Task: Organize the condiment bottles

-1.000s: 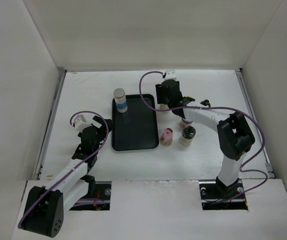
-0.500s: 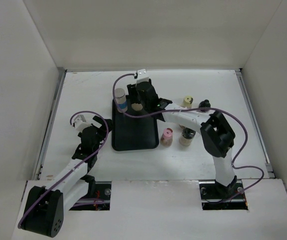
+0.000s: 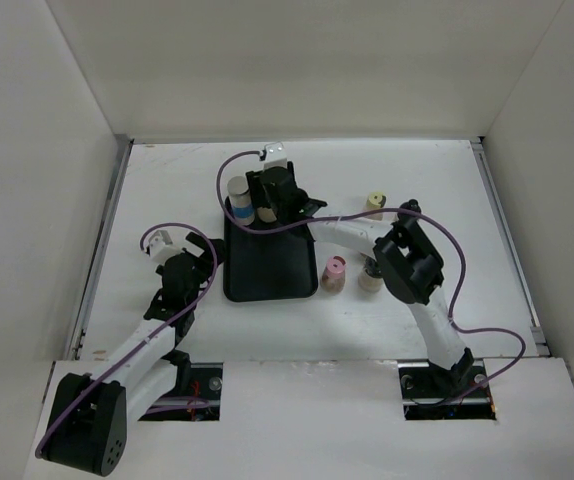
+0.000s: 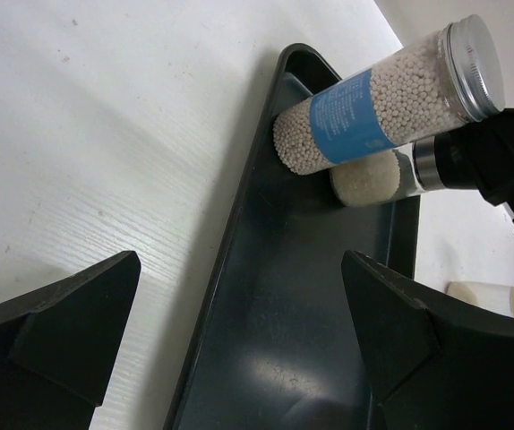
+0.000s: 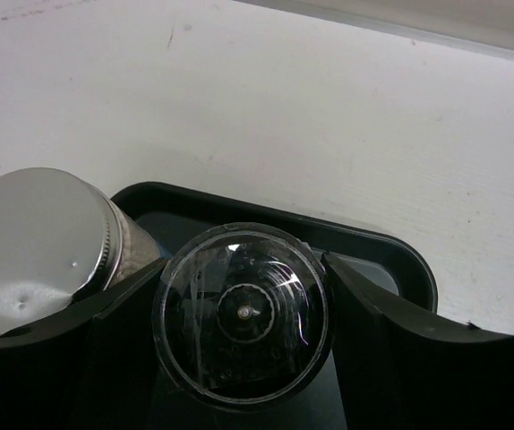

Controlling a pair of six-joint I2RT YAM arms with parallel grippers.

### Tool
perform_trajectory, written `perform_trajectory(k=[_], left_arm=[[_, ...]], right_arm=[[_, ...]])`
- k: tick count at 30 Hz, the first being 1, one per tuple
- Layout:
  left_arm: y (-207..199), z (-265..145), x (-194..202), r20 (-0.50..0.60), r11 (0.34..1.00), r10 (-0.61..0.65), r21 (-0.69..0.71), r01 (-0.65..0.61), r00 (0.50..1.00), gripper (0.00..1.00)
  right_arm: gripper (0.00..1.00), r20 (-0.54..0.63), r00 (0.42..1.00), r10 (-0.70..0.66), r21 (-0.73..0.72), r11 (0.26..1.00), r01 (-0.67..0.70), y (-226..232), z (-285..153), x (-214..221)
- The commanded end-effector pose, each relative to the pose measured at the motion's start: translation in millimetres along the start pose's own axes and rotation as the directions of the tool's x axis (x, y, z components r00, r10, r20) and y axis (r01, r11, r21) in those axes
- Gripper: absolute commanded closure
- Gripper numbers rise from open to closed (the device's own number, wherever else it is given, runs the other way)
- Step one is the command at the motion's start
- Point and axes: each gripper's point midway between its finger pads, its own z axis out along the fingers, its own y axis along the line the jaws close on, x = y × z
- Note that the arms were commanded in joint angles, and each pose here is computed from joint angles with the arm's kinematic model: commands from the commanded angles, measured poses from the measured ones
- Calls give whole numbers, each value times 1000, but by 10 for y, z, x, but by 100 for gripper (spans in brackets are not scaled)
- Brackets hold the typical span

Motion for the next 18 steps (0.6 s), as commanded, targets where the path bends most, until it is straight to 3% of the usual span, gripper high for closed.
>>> perform_trajectory(k=[1,5,12,15,18], left_arm=[[-101,-3,-88,39,999,-6,40,5,999,0],[-96,12,-64,29,999,-3,37,2,1000,0],[-108,10,-67,28,999,-4,41,3,1000,0],[-108,10,-61,27,999,-3,41,2,1000,0],[-121,5,-59,25,999,-3,46,2,1000,0]], right_arm=[[25,151,983,102,-14,995,-101,143,-19,-533],[6,153,982,112,-15,994,-111,100,-114,-564],[9,187,966,177,-27,984,-175,-112,-564,-870],[22,182,967,180,-22,984,-179,-258,-823,-874],[52,167,970,177,-3,984,-179,-451,-1142,-768]])
